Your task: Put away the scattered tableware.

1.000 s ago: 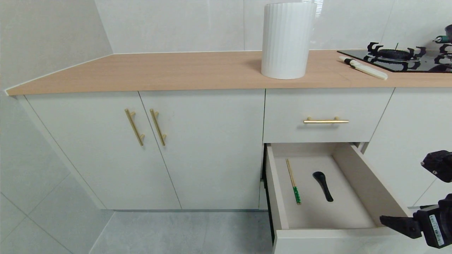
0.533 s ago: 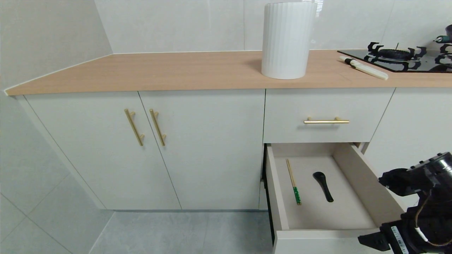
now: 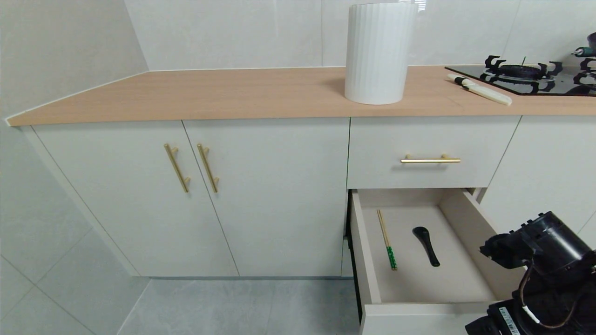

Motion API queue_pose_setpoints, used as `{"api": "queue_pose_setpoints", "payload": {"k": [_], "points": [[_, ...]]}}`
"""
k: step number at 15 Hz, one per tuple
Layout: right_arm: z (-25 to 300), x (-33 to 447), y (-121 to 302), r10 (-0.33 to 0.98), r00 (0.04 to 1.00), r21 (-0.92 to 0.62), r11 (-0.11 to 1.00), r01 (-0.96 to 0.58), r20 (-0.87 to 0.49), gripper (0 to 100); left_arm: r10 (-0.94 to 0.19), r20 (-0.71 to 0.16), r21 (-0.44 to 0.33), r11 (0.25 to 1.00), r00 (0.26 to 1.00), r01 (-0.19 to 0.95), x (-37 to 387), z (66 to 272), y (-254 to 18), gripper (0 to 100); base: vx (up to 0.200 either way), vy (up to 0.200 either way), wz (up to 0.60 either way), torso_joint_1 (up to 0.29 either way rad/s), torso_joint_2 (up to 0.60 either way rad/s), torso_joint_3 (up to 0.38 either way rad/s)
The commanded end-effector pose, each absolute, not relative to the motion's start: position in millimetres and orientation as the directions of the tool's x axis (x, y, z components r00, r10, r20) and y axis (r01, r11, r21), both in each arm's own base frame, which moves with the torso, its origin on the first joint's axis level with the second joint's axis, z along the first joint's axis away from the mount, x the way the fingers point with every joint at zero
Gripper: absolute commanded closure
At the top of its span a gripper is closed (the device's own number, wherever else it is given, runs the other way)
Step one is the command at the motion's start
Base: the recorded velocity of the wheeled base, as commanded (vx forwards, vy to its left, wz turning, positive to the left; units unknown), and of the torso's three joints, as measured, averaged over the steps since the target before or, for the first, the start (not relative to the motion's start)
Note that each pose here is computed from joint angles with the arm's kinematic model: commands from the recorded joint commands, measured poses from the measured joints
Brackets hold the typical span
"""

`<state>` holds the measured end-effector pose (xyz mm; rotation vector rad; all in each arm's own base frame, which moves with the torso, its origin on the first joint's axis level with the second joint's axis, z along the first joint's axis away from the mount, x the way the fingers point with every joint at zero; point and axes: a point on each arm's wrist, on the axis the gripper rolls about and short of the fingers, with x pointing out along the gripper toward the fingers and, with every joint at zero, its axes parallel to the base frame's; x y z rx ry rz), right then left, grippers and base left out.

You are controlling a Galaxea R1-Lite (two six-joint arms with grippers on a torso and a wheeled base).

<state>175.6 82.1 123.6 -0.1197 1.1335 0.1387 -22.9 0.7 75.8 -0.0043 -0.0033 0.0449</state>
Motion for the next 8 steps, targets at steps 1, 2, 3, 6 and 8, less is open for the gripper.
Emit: {"api": "queue_pose_setpoints", "payload": {"k": [1, 2, 3, 6, 8], "points": [[117.6, 180.6, 84.7, 0.037, 0.394, -0.026, 0.987, -0.155, -0.918, 0, 0.046, 0.003, -0.005, 0.999, 0.999, -0.046, -22.8, 75.8, 0.8, 0, 0.000, 0.000, 0.00, 0.000, 0.00, 0.000], [117.5, 181.9, 85.3, 0.037, 0.396, -0.021, 0.990, -0.140, -0.918, 0, 0.046, 0.003, -0.005, 0.999, 0.999, -0.046, -22.8, 75.8, 0.8, 0, 0.000, 0.000, 0.00, 0.000, 0.00, 0.000], [117.9, 183.2, 85.9, 0.041, 0.405, -0.014, 0.991, -0.131, -0.914, 0, 0.046, 0.003, -0.005, 0.999, 0.999, -0.046, -22.8, 75.8, 0.8, 0, 0.000, 0.000, 0.00, 0.000, 0.00, 0.000], [116.2, 186.8, 87.2, 0.046, 0.422, -0.009, 0.992, -0.125, -0.905, 0, 0.046, 0.003, -0.005, 0.999, 0.999, -0.046, -22.8, 75.8, 0.8, 0, 0.000, 0.000, 0.00, 0.000, 0.00, 0.000], [111.9, 190.3, 88.5, 0.043, 0.419, -0.002, 0.994, -0.106, -0.907, 0, 0.046, 0.003, -0.005, 0.999, 0.999, -0.046, -22.8, 75.8, 0.8, 0, 0.000, 0.000, 0.00, 0.000, 0.00, 0.000]]}}
